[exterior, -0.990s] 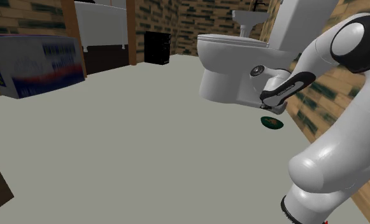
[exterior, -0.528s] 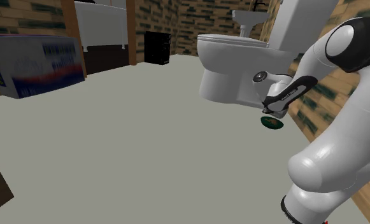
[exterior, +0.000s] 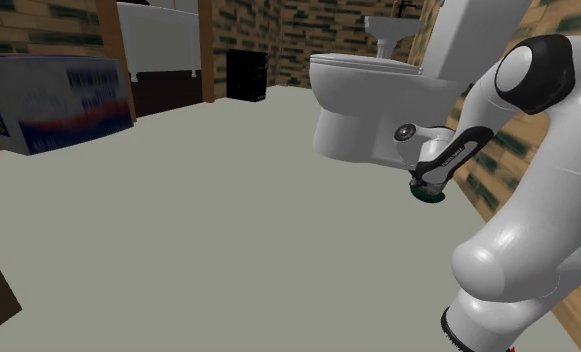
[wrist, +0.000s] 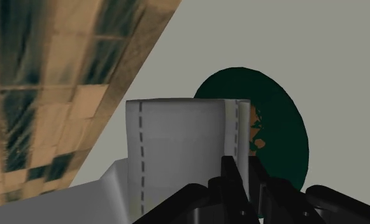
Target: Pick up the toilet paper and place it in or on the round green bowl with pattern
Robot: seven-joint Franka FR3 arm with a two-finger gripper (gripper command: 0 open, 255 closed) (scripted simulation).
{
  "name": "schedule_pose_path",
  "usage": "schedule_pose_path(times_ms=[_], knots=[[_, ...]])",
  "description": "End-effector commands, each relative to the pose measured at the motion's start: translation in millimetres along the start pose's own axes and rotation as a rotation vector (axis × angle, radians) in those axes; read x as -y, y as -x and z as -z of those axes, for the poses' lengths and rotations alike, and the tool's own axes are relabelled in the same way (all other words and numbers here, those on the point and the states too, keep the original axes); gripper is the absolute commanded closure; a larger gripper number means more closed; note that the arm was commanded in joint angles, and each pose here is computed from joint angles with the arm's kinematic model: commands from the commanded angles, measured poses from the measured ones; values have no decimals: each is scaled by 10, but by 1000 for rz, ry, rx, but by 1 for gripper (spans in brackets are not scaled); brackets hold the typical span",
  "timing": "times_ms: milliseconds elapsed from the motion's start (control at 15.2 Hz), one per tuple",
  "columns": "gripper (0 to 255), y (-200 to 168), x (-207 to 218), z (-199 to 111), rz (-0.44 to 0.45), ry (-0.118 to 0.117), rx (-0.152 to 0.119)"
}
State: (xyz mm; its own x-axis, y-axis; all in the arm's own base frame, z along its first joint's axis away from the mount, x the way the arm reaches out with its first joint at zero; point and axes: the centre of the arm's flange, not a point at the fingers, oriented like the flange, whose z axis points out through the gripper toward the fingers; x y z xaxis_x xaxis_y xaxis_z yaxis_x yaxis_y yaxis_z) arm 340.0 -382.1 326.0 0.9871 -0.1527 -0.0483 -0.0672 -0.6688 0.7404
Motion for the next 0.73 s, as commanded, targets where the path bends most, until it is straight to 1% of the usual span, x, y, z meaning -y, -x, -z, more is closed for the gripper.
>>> schedule_pose_path(times_ms=[0, 330, 396, 660], knots=[[255, -4, 31, -20, 0, -1, 0], [255, -4, 31, -20, 0, -1, 0], [0, -8, 35, -18, 0, -1, 0], [0, -8, 34, -13, 0, -1, 0]])
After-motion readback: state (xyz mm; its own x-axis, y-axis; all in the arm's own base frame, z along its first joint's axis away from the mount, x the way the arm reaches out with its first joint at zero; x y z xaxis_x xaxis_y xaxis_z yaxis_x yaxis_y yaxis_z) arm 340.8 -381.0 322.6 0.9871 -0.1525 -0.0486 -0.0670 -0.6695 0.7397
